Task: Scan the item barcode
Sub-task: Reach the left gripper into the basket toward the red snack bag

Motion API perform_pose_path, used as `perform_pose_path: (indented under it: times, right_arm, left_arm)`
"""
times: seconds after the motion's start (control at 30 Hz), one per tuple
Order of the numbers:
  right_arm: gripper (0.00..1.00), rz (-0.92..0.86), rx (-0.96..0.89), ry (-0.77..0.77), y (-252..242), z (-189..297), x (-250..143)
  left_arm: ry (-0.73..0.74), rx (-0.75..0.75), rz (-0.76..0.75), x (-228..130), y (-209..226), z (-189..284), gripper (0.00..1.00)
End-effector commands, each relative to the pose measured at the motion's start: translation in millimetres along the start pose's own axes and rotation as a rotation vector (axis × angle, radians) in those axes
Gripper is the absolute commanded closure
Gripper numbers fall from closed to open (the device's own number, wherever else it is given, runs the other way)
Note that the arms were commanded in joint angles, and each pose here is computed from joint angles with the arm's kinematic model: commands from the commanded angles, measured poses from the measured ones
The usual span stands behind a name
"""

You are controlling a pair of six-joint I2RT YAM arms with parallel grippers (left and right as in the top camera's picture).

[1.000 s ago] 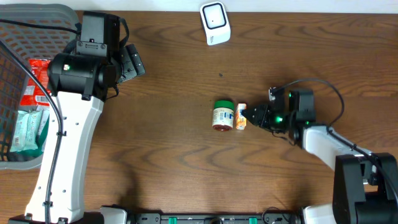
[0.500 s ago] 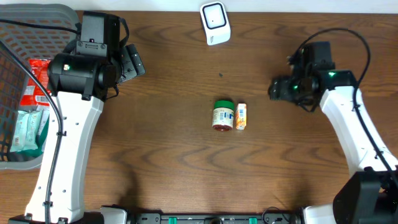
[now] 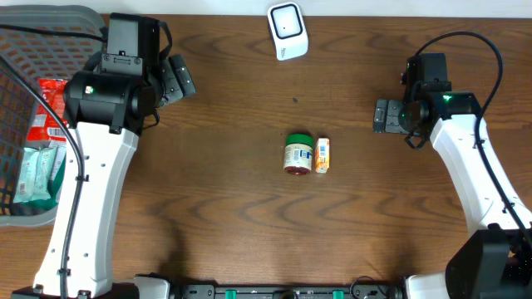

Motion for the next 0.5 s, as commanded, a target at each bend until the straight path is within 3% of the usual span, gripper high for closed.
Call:
perform_pose_path:
  times: [0.0, 0.2, 0.3, 0.43, 0.47]
  right_arm:
    - [0.01, 0.008, -0.024, -0.017, -4.5, 5.5, 2.8]
    - [0.01, 0.009, -0.023, -0.017, -4.0, 5.5, 2.8]
    - [0.01, 0.009, -0.023, -0.017, -4.0, 5.5, 2.8]
    - [0.01, 0.009, -0.023, -0.017, -3.9, 5.5, 2.8]
    - [0.01, 0.009, -0.023, -0.017, -3.9, 5.5, 2.8]
  left_arm:
    - [-0.05, -0.014, -0.024, 7.6, 0.5, 10.0, 0.28]
    - [-0.387, 0.089, -0.047, 70.7, 34.1, 75.5, 0.25]
    - [-0.506, 0.229, 0.022, 98.7, 71.4, 93.5, 0.25]
    - [-0.526, 0.354, 0.122, 115.2, 115.7, 89.2, 0.01]
    - [-0.513, 0.382, 0.136, 115.5, 125.3, 87.3, 0.0]
Point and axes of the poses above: each gripper's point midway between its finger pads, its own z axis back along the fingers, its own y axis along the line the jaws close on, x = y × z, the point moved 7 cm from there along z, back along the fingers, and after that the axes turned 9 degrees about z, right-handed, at the moved point
